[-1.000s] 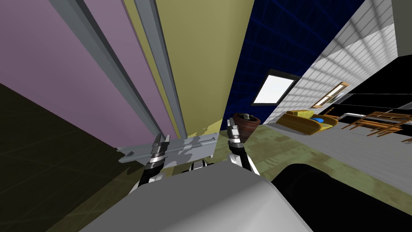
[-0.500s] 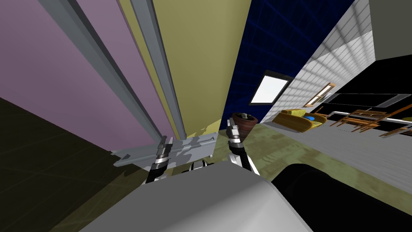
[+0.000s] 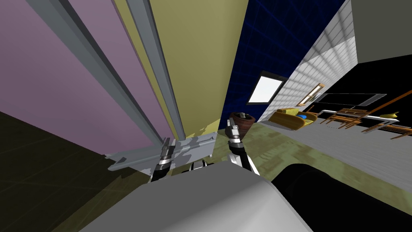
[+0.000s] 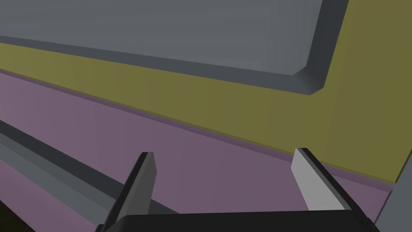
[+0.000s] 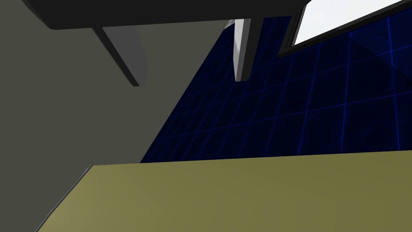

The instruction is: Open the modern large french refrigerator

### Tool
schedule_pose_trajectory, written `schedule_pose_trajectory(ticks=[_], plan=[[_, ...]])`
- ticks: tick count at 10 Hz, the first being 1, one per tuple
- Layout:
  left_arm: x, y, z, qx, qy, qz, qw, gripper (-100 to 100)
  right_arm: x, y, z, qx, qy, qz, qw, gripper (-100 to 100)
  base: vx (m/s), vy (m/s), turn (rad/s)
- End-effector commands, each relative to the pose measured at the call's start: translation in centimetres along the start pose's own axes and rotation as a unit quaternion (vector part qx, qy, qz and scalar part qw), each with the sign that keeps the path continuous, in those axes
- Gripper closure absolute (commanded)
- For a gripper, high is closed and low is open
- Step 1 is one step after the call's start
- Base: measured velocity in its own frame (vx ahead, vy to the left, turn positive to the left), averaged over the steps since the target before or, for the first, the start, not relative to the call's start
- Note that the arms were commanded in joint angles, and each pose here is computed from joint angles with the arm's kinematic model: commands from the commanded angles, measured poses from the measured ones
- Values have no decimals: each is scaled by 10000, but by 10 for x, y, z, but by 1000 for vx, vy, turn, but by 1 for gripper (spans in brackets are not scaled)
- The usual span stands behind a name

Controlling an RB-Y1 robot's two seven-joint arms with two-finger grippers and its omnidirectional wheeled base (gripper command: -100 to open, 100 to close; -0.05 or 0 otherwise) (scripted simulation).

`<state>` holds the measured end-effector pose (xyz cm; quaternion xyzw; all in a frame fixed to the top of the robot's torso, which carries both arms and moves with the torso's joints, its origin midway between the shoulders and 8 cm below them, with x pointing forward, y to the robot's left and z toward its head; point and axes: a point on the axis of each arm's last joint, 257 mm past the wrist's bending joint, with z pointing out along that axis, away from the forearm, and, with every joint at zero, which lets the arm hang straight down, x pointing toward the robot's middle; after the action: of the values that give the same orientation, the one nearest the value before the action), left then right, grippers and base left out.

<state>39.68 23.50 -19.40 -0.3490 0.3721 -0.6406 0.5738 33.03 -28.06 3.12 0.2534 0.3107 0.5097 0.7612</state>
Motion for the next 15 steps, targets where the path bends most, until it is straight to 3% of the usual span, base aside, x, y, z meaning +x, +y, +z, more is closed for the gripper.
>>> schedule_pose_trajectory(ticks=[1,6,12,13,15], plan=[[8,14,-7,-95,53,-31,9999,-100,0,0,0,0,0,0,10000,0,2,9,-51],[29,48,-27,-337,205,-126,9991,-100,0,0,0,0,0,0,10000,0,2,12,-68],[56,68,-41,-459,250,-332,9981,-100,0,0,0,0,0,0,10000,0,1,10,-40],[49,66,-40,-437,242,-289,9983,-100,0,0,0,0,0,0,10000,0,-4,9,-7],[50,66,-20,-432,243,-304,9983,-100,0,0,0,0,0,0,10000,0,-22,-1,25]])
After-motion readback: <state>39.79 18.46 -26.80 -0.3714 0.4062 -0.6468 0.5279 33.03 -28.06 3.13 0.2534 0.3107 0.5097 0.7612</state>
